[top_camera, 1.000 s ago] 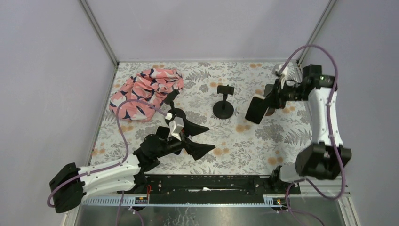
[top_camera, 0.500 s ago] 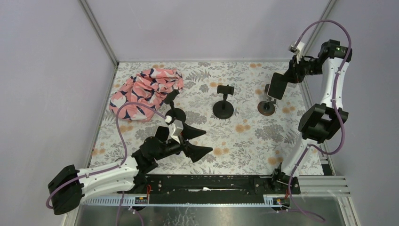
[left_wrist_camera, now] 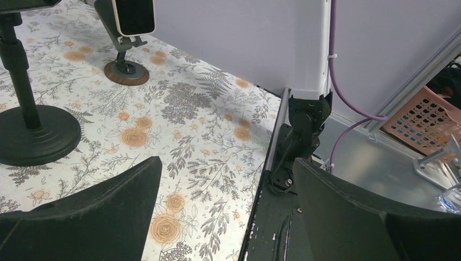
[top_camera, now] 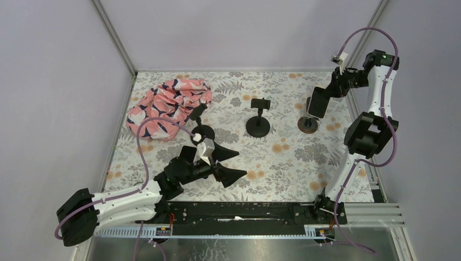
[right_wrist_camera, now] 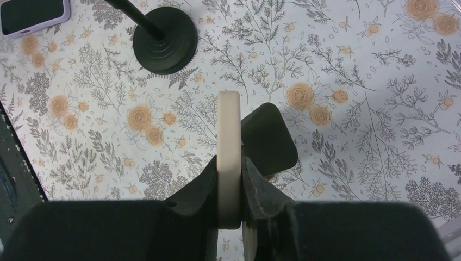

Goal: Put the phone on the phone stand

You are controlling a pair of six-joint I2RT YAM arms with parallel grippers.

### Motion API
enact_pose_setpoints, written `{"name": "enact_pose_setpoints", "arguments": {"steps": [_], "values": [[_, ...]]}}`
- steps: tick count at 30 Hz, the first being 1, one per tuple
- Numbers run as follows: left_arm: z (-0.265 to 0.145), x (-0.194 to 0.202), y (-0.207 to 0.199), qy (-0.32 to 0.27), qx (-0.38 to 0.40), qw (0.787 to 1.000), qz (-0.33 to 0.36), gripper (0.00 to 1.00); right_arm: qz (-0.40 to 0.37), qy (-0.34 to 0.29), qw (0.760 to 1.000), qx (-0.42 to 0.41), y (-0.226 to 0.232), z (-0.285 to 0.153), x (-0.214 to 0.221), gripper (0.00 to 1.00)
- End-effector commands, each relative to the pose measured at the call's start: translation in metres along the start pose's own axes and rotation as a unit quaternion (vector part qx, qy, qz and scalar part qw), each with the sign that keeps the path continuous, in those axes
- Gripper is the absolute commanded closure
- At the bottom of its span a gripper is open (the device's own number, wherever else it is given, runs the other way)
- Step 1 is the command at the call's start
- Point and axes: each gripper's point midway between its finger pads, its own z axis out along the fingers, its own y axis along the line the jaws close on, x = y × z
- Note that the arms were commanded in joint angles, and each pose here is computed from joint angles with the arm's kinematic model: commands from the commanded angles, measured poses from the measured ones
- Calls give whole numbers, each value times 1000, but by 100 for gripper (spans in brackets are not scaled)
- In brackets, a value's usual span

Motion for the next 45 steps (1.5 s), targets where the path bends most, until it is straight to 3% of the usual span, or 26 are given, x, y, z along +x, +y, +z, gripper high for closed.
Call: {"name": "enact_pose_setpoints", "arguments": {"steps": [1, 21, 34, 45], "values": [[6, -15, -5, -19, 11, 1000, 17, 1, -3, -29, 999, -15, 6, 0, -13, 89], [14, -12, -4, -10, 14, 1000, 13, 1, -9, -54, 998, -35, -3, 12, -13, 80], [24, -12, -6, -3, 22, 1000, 8, 1, -3, -22, 998, -51, -5, 25, 20, 79], [30, -14, -7, -3, 28, 1000, 6, 1, -5, -21, 999, -49, -12, 27, 21, 62]]}}
